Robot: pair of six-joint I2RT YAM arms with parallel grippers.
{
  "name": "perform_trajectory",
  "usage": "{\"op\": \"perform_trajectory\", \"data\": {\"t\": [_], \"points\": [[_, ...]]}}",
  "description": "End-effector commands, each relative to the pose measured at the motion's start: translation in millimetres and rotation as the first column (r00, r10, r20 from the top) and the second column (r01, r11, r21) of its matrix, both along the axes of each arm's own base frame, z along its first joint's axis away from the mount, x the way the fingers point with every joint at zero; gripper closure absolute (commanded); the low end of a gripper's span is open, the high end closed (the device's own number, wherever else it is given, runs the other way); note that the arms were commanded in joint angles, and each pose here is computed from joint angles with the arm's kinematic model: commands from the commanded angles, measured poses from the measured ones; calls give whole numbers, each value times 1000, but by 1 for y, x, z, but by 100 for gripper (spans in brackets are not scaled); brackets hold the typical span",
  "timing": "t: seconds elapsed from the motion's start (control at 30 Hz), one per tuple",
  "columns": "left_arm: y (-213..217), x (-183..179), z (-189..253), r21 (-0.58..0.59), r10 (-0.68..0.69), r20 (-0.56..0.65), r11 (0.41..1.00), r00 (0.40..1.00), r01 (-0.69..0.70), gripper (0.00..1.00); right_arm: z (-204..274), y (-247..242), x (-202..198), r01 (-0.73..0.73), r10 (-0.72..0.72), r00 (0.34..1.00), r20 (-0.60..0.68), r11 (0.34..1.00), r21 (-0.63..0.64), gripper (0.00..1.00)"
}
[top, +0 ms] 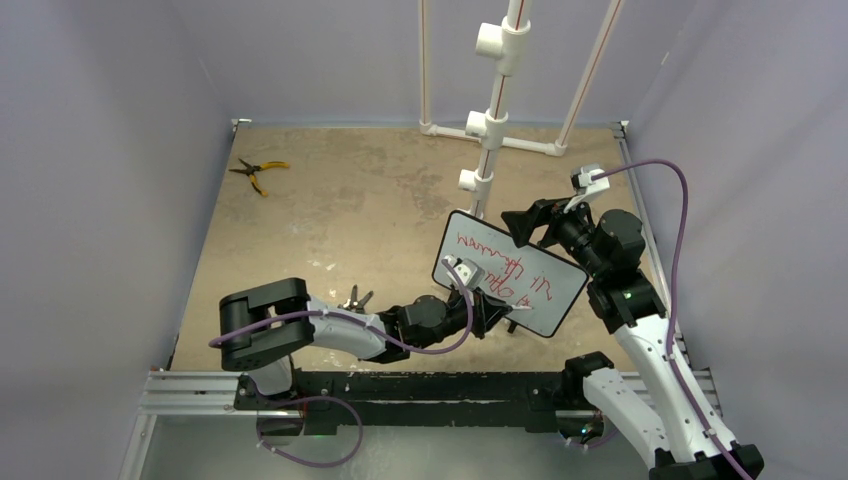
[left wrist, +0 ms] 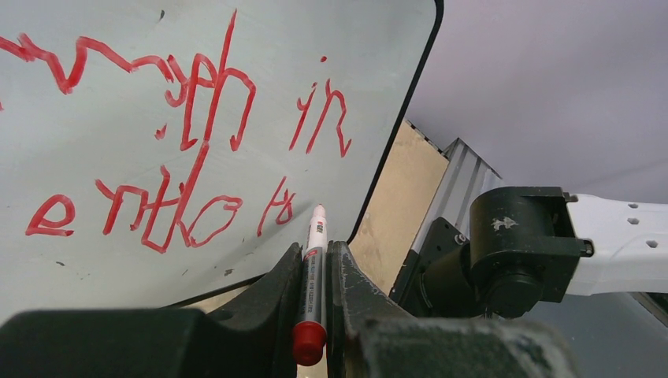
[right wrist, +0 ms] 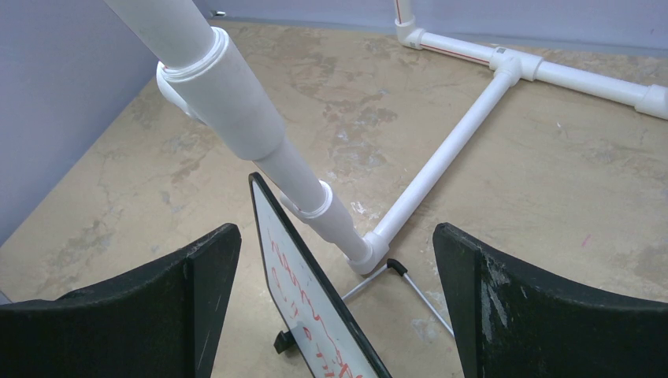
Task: Write a sentence on the whiteboard
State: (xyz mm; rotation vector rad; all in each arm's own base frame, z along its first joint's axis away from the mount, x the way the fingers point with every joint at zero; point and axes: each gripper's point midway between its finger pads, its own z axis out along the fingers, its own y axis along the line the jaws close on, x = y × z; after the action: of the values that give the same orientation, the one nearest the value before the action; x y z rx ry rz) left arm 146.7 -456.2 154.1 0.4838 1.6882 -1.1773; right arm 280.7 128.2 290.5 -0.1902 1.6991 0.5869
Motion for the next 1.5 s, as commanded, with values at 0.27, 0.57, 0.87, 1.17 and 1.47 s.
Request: {"op": "perform_trajectory", "data": {"t": [0.27,0.57,0.87,1.17,1.47], "points": [[-8,9,26,-58,41,38,998,998,-39,100,6,-1,1,10,-10,1000,29,1000,3,5],[-11,13,17,-31,55,38,998,998,-54,100,5,-1,1,11,-11,1000,28,1000,3,5],[-10,13,-2,10,56,22,998,998,-56,100,6,-1,0,11,-11,999,30,1000,3,5],[-4,8,-17,29,53,-6,998,999,-53,100,5,-1,0,11,-11,1000,28,1000,2,5],[-9,5,-16,24,38,-6,999,999,-38,100,5,-2,1,14,-14,1000,27,1000,2,5]]}}
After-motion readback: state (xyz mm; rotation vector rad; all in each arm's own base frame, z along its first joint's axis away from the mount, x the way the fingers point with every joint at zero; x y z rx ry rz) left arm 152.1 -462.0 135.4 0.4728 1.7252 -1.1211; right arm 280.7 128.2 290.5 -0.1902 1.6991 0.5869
